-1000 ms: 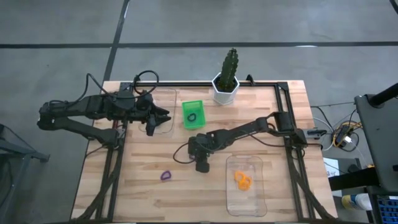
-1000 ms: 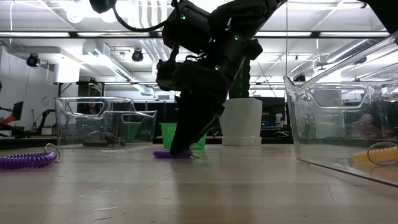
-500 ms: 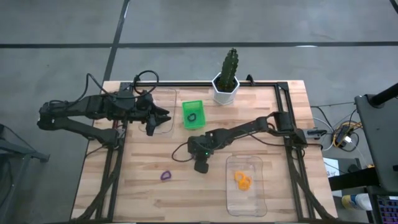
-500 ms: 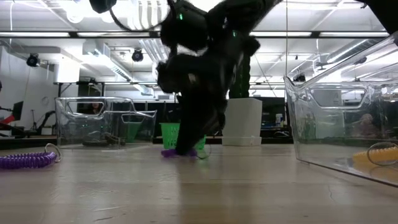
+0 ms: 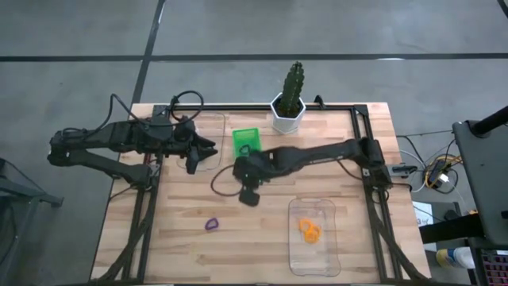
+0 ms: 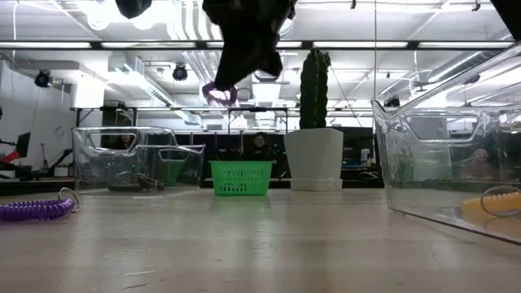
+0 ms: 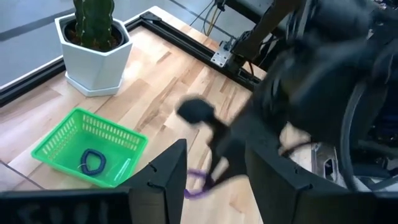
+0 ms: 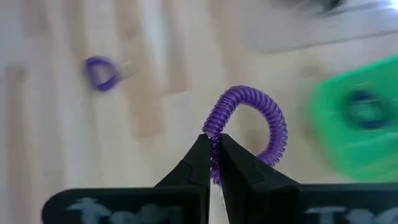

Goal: Sort spring keychains
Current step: Put the top violet spring keychain into the green bin, then put the violet spring keychain into the green bin

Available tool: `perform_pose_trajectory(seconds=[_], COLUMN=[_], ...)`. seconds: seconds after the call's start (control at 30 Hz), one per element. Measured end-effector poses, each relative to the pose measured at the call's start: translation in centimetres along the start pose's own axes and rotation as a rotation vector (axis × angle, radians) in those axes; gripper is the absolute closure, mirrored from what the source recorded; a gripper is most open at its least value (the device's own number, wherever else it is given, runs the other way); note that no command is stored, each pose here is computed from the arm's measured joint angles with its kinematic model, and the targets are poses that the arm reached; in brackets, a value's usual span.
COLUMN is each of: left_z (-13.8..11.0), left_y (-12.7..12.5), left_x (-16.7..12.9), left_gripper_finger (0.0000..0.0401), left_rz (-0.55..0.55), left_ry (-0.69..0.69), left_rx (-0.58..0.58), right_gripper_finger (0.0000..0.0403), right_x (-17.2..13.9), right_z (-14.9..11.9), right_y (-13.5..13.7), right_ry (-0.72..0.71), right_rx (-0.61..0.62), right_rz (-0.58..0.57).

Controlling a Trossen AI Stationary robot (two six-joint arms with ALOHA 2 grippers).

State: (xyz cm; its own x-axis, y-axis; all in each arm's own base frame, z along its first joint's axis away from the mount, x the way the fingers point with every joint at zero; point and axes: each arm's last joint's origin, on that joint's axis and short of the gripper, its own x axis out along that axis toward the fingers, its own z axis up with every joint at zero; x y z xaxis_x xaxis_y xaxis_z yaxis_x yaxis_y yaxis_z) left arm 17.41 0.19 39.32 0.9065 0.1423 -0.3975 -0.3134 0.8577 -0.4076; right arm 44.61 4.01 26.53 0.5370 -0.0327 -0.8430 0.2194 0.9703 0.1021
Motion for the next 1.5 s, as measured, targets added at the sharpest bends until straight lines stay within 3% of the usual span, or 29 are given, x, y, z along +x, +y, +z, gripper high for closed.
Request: perform_pose_trajectory(seconds=[0.2,0.37,0.6,0.97,1.07,1.33,1.5], left_z=[-0.2,-0.2,-0.2,-0.3,-0.4,-0.5,-0.9], left_y=[0.1,0.1,0.1,0.2,0.2,0.1,-0.3], left_x=[0.0,0.0,0.0,0.0,0.0,0.4,1.2], left_gripper_finger=[0.0245,0.0245,0.0245,0.0245,0.0245,0.0245,0.0245], left_rz=[0.008,0.009,0.013,0.019,0.015,-0.007,-0.076], left_ry=[0.016,0.017,0.026,0.037,0.04,0.067,0.14], left_rx=[0.002,-0.001,-0.012,-0.02,-0.02,-0.033,-0.028], right_gripper_finger=[0.039,0.039,0.039,0.0388,0.0361,0.0229,0.0192], right_x=[-1.9,-1.1,1.7,5.0,5.2,4.7,2.9], right_z=[2.5,2.9,1.2,-0.8,-0.9,0.0,1.7], right_y=[-3.7,-8.6,-13.1,-15.5,-15.6,-15.2,-13.8], right_ry=[-0.064,-0.048,0.016,-0.051,-0.058,-0.104,-0.153], right_rx=[0.038,0.133,0.26,0.346,0.352,0.365,0.37], right_rz=[-0.127,-0.184,-0.143,-0.064,-0.061,-0.038,0.04])
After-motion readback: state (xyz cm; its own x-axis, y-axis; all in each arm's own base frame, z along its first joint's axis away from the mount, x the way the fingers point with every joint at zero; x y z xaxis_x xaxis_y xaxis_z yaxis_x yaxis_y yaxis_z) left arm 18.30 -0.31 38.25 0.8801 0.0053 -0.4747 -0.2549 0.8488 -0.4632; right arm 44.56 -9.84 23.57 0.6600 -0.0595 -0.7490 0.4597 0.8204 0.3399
